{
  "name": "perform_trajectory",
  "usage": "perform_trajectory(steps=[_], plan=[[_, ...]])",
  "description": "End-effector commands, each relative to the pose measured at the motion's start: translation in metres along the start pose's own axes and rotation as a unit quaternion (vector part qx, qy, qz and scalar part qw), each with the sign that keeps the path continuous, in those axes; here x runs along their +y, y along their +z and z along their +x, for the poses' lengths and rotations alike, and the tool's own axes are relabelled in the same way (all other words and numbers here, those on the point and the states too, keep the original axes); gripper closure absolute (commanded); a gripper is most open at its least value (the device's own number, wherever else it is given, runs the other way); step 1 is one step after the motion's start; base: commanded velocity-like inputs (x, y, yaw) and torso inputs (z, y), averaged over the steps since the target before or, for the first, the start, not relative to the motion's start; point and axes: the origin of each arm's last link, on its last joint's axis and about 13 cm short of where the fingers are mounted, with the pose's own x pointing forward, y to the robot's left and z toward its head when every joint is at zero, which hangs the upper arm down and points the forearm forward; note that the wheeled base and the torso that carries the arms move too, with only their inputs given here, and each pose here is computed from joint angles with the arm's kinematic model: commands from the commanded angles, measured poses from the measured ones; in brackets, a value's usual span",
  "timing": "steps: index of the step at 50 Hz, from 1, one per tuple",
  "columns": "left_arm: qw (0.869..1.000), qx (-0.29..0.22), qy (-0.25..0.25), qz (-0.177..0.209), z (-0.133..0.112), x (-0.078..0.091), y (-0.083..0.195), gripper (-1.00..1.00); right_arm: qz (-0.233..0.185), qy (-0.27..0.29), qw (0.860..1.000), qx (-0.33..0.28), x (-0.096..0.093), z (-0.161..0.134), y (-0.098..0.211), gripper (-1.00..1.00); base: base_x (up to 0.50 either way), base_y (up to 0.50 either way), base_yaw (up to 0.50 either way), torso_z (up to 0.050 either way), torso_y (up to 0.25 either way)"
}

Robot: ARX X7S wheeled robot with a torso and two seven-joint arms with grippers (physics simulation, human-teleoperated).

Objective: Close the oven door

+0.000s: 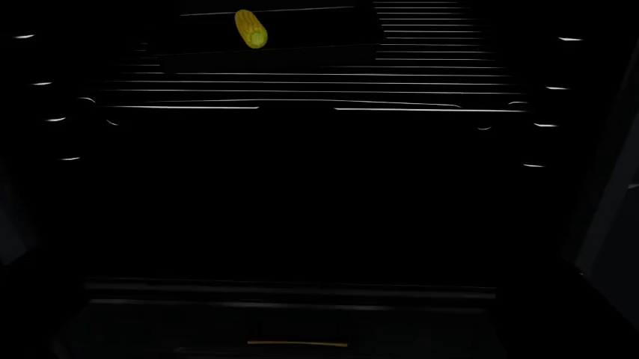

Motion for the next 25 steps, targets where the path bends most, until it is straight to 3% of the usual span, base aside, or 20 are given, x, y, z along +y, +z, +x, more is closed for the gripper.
perform_trajectory(steps=[1,6,7,8,10,11,15,16,17,23,24,25], plan=[[0.999,-0.047,0.015,-0.011,0.003,0.008,0.041,-1.00,-0.020,-0.011,0.999,-0.047,-0.005,-0.003,0.034,-1.00,0.00,0.00,0.00,0.000,0.000],[0.998,-0.058,0.018,-0.019,0.009,0.006,0.039,-1.00,-0.029,-0.015,0.997,-0.065,-0.005,-0.005,0.051,-1.00,0.00,0.00,0.00,0.000,0.000],[0.998,-0.059,0.011,-0.024,0.003,0.011,0.060,-1.00,-0.033,-0.014,0.997,-0.069,-0.004,-0.005,0.054,-1.00,0.00,0.00,0.00,0.000,0.000],[0.998,-0.064,0.014,-0.022,0.002,0.011,0.064,-1.00,-0.036,-0.014,0.997,-0.072,-0.004,-0.006,0.057,-1.00,0.00,0.00,0.00,0.000,0.000],[0.997,-0.070,0.015,-0.020,0.007,0.008,0.055,-1.00,-0.043,-0.015,0.996,-0.081,-0.004,-0.007,0.065,-1.00,0.00,0.00,0.00,0.000,0.000],[0.997,-0.073,0.017,-0.021,0.003,0.012,0.072,-1.00,-0.045,-0.016,0.995,-0.086,-0.004,-0.008,0.069,-1.00,0.00,0.00,0.00,0.000,0.000],[0.996,-0.084,0.018,-0.018,0.002,0.012,0.081,-1.00,-0.055,-0.019,0.994,-0.095,-0.005,-0.010,0.078,-1.00,0.00,0.00,0.00,0.000,0.000],[0.996,-0.086,0.018,-0.017,0.007,0.008,0.068,-1.00,-0.057,-0.020,0.993,-0.097,-0.005,-0.010,0.079,-1.00,0.00,0.00,0.00,0.000,0.000],[0.996,-0.087,0.019,-0.017,0.004,0.011,0.082,-1.00,-0.059,-0.020,0.993,-0.098,-0.005,-0.010,0.081,-1.00,0.00,0.00,0.00,0.000,0.000],[0.996,-0.091,0.013,-0.014,0.005,0.009,0.094,-1.00,-0.081,-0.023,0.991,-0.108,-0.005,-0.009,0.094,-1.00,0.00,0.00,0.00,0.000,0.000],[0.995,-0.095,0.012,-0.014,0.011,0.004,0.078,-1.00,-0.084,-0.025,0.990,-0.110,-0.005,-0.007,0.098,-1.00,0.00,0.00,0.00,0.000,0.000],[0.995,-0.096,0.013,-0.013,0.012,0.004,0.078,-1.00,-0.084,-0.026,0.990,-0.110,-0.006,-0.006,0.098,-1.00,0.00,0.00,0.00,0.000,0.000]])
